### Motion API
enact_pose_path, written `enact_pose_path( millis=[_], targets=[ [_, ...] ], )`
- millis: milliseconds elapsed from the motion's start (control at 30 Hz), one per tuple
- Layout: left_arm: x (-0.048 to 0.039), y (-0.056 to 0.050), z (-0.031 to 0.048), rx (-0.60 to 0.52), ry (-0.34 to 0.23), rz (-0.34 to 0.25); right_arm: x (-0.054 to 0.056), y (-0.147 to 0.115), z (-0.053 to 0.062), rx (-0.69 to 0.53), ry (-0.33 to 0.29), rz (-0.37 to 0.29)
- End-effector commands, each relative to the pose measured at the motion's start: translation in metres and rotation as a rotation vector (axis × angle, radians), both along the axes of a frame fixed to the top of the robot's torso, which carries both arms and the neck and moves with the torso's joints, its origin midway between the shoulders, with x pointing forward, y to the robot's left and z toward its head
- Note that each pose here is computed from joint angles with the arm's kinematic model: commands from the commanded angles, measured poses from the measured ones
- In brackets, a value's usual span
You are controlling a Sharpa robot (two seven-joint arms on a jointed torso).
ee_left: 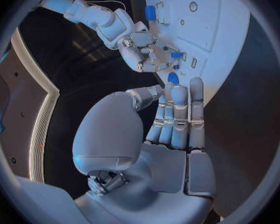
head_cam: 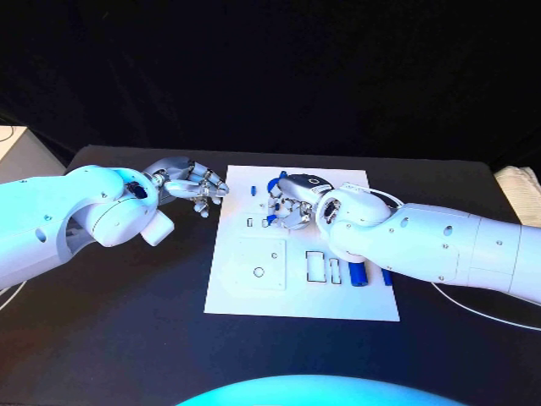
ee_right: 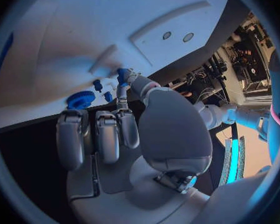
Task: Assemble the parts on the task board
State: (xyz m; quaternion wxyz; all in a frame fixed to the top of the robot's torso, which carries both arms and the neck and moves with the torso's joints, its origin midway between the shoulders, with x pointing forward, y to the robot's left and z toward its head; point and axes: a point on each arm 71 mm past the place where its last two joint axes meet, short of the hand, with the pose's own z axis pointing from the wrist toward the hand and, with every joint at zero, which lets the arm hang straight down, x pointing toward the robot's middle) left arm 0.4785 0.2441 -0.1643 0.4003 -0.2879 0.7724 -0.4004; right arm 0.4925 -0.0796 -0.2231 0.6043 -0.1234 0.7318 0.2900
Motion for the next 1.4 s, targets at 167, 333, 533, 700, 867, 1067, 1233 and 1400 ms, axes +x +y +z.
enact_pose_path(
  millis=[167,333,533,700,867,1067,1233,1400],
  targets=[
    [0.0,-0.001,0.001,0.0,-0.004,-0.003,-0.0017,0.0001,-0.0044,-0.03,0.013,0.005],
    [0.0,-0.0008,0.0009,0.002,-0.003,-0.002,-0.0019,-0.0003,-0.0049,-0.034,0.015,0.005],
    [0.0001,-0.0007,0.0008,0.004,-0.003,-0.002,-0.0022,-0.0003,-0.0054,-0.043,0.016,0.008],
    [0.0001,-0.0008,0.0007,0.005,-0.002,-0.002,-0.002,-0.0006,-0.005,-0.039,0.011,0.003],
    [0.0003,-0.0007,0.0005,0.006,-0.001,-0.002,-0.0017,-0.0008,-0.0044,-0.033,0.004,-0.002],
    [0.0005,0.0,0.0003,0.007,0.001,0.0,-0.0016,-0.0009,-0.0037,-0.026,-0.002,-0.006],
    [0.0005,-0.0001,0.0002,0.008,0.002,0.0,-0.0014,-0.0016,-0.0043,-0.031,0.003,-0.01],
    [0.0005,-0.0001,0.0001,0.009,0.003,0.0,-0.0012,-0.0034,-0.006,-0.052,0.018,-0.014]
  ],
)
